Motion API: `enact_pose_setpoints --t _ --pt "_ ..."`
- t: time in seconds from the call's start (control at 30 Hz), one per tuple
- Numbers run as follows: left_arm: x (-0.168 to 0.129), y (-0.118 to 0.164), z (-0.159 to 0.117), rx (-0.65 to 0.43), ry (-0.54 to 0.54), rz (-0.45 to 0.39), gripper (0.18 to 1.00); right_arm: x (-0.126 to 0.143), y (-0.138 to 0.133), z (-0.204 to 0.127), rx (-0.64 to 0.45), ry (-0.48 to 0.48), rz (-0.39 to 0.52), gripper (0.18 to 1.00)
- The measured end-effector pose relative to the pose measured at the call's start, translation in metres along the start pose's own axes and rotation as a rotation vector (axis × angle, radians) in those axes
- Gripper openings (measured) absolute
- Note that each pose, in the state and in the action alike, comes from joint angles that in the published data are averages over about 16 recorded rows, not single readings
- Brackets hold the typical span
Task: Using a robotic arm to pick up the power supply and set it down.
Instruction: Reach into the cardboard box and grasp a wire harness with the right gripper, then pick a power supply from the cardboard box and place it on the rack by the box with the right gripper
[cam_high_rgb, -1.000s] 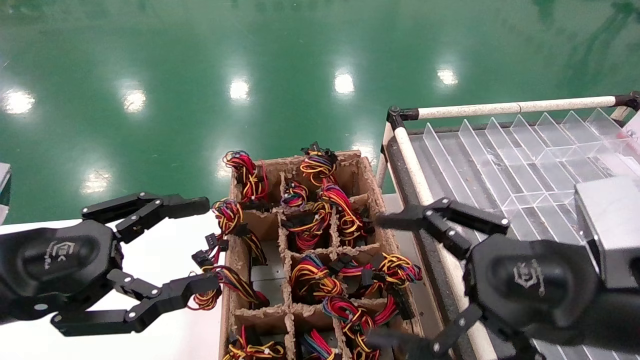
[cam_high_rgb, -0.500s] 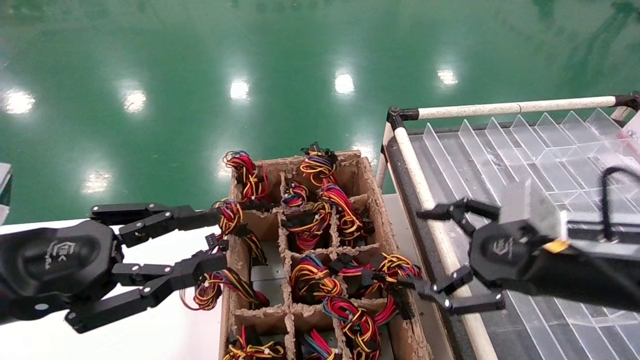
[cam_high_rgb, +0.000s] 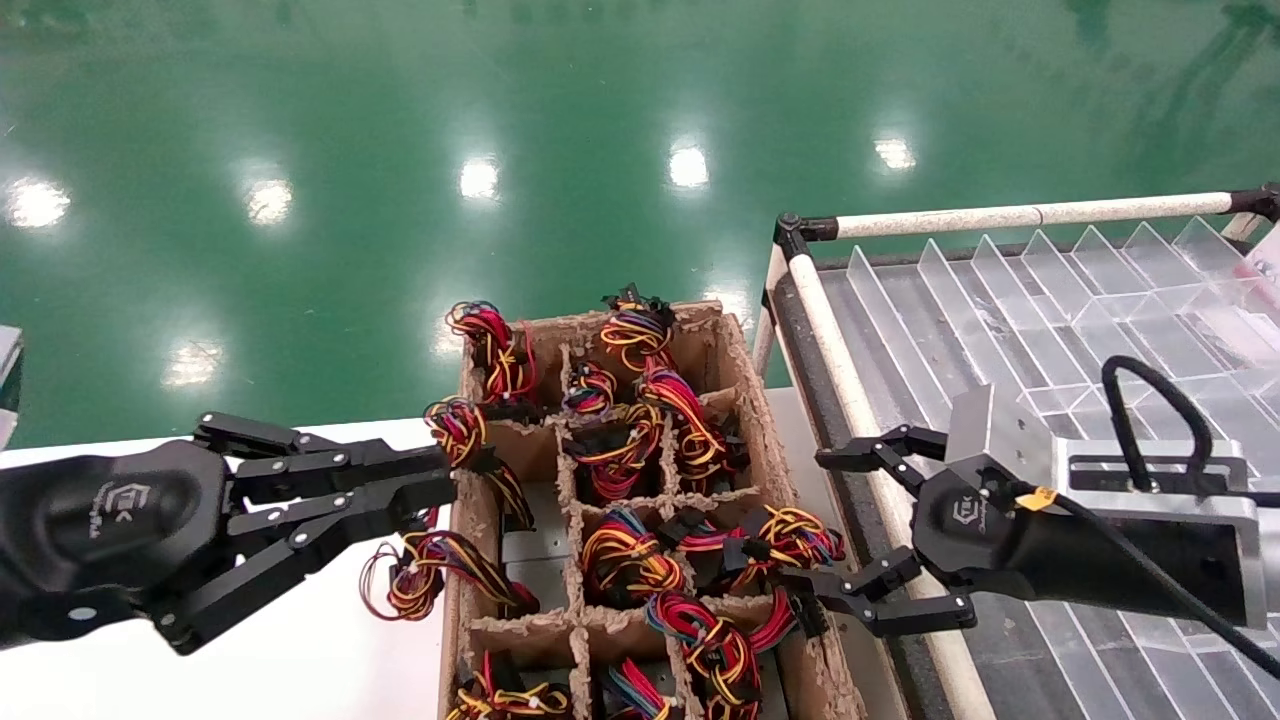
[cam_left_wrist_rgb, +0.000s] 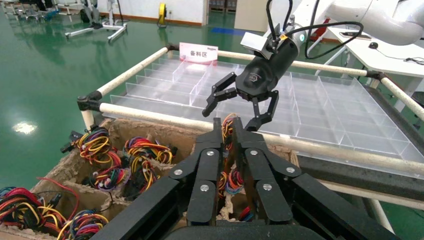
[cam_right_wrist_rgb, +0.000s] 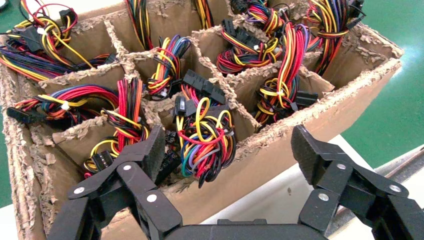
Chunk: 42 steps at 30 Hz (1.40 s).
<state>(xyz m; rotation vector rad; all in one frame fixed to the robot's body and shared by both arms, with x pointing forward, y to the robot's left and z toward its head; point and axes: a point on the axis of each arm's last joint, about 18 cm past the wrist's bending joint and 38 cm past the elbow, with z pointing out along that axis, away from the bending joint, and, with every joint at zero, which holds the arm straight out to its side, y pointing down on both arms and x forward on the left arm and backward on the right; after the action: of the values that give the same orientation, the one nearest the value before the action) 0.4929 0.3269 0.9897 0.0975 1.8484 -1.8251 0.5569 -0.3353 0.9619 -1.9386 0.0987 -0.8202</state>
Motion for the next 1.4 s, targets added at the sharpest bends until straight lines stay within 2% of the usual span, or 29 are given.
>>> enact_pose_setpoints --t 0.23,0.43,0.93,1.17,1.4 --pt "0.0 0.0 0.0 0.0 0.0 0.0 0.232 0.001 0.002 0.0 -0.003 0.007 0.015 0.89" --pt "0.0 0.0 0.0 0.0 0.0 0.0 0.201 0.001 0.003 -0.001 -0.005 0.016 0.027 0.794" --pt "0.0 0.0 0.0 0.0 0.0 0.0 0.191 -0.003 0.007 -0.004 -0.022 0.004 0.038 0.448" --pt "0.0 0.0 0.0 0.0 0.0 0.0 0.191 -0.006 0.003 -0.002 -0.038 -0.021 0.004 0.326" --pt "0.0 0.0 0.0 0.0 0.0 0.0 0.191 -0.006 -0.018 -0.004 -0.037 -0.038 -0.077 0.262"
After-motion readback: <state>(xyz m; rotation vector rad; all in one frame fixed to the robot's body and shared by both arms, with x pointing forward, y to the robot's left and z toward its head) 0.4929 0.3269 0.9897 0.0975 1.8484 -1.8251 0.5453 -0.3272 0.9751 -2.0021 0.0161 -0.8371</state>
